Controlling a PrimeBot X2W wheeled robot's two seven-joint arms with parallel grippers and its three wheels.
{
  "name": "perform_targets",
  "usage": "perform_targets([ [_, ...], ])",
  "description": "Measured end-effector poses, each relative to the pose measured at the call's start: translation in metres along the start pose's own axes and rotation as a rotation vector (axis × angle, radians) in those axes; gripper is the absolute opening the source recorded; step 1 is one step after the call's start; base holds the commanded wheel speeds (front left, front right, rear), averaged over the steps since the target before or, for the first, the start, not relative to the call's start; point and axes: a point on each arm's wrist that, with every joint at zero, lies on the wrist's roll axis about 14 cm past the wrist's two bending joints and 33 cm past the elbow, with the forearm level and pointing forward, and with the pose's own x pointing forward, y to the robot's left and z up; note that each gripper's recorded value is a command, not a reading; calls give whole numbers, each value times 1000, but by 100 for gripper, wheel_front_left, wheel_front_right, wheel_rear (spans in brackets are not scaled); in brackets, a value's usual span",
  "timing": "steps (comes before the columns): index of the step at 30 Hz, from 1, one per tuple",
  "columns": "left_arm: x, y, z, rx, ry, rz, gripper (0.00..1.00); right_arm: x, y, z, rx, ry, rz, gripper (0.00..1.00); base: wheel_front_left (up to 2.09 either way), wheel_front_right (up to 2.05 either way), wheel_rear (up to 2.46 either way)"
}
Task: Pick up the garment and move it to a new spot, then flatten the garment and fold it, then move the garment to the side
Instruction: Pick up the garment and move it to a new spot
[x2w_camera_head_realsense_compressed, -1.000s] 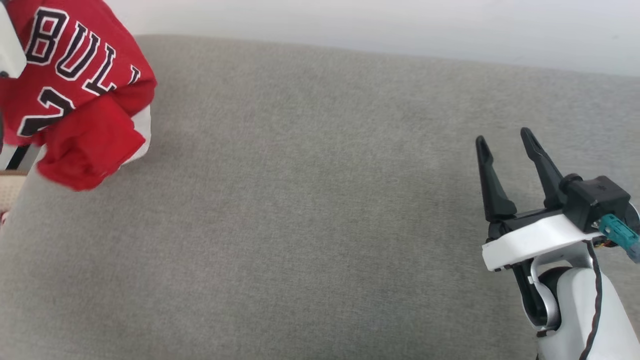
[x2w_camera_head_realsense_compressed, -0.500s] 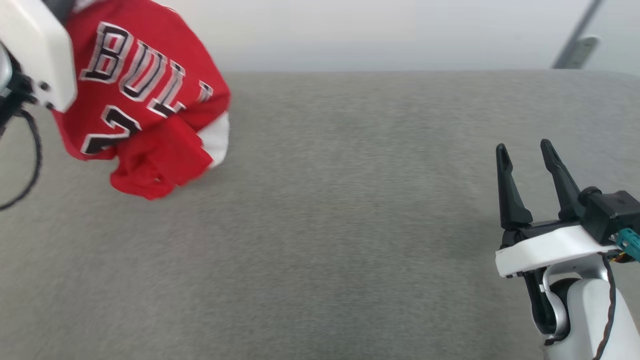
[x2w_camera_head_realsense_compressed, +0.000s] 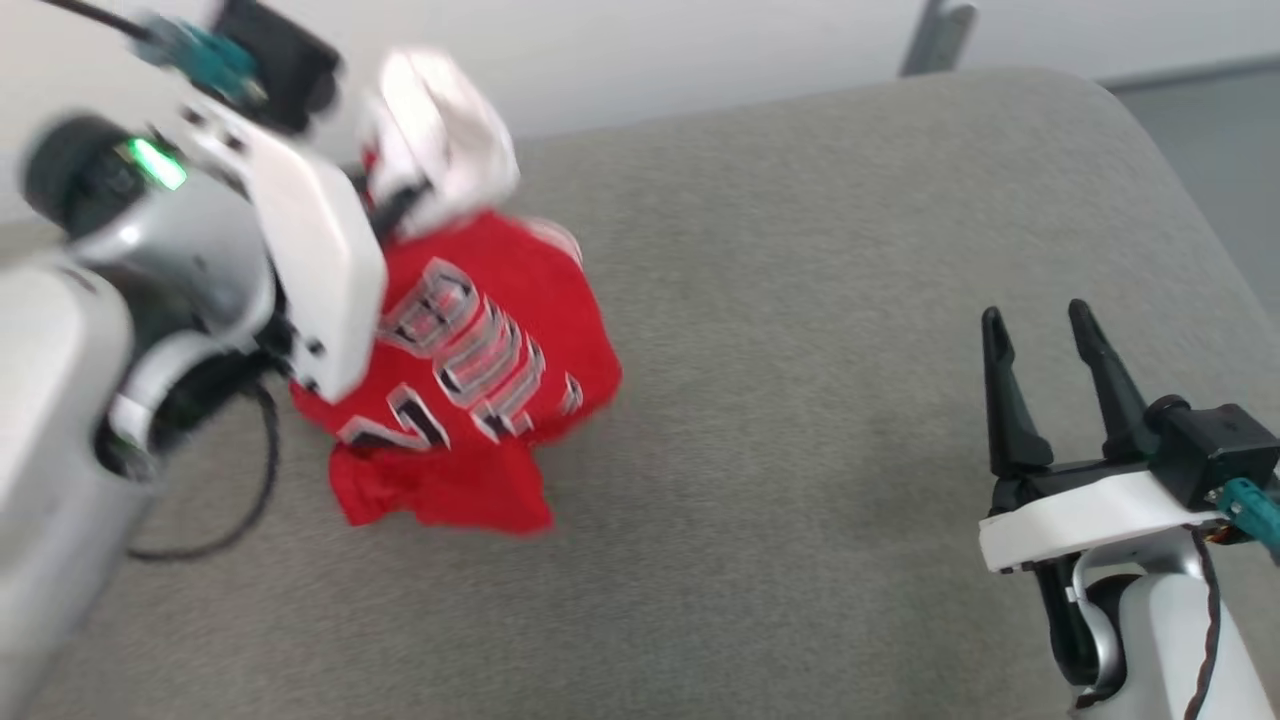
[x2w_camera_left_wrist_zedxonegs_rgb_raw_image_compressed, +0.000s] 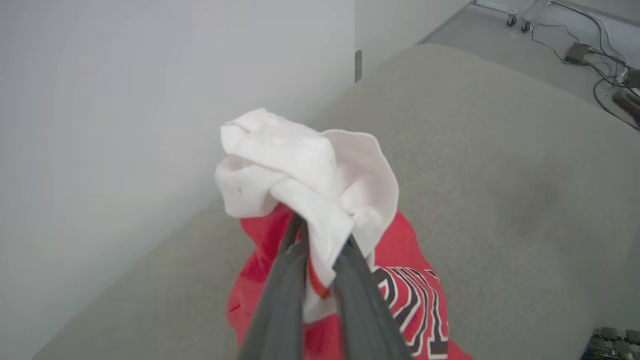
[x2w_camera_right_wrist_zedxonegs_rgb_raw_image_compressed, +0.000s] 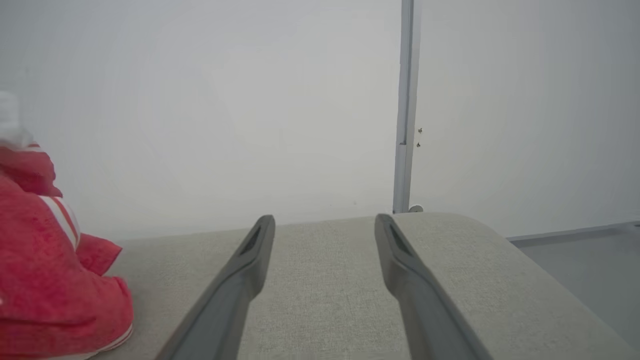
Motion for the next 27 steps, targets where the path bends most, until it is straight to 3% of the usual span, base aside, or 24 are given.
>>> perform_targets([
  [12,59,-55,-127,-127,389,-193,0,-13,-22,-21,30,45,-71,100,0,0,0],
  [19,75,-63,-189,-196,555,-225,0,-8,-23,-30,36,57,-75,100,0,0,0],
  [26,83,-63,-213,-238,614,-230,0,-4,-23,-37,37,68,-74,100,0,0,0],
  [27,83,-63,-213,-244,610,-229,29,-3,-23,-37,37,67,-72,100,0,0,0],
])
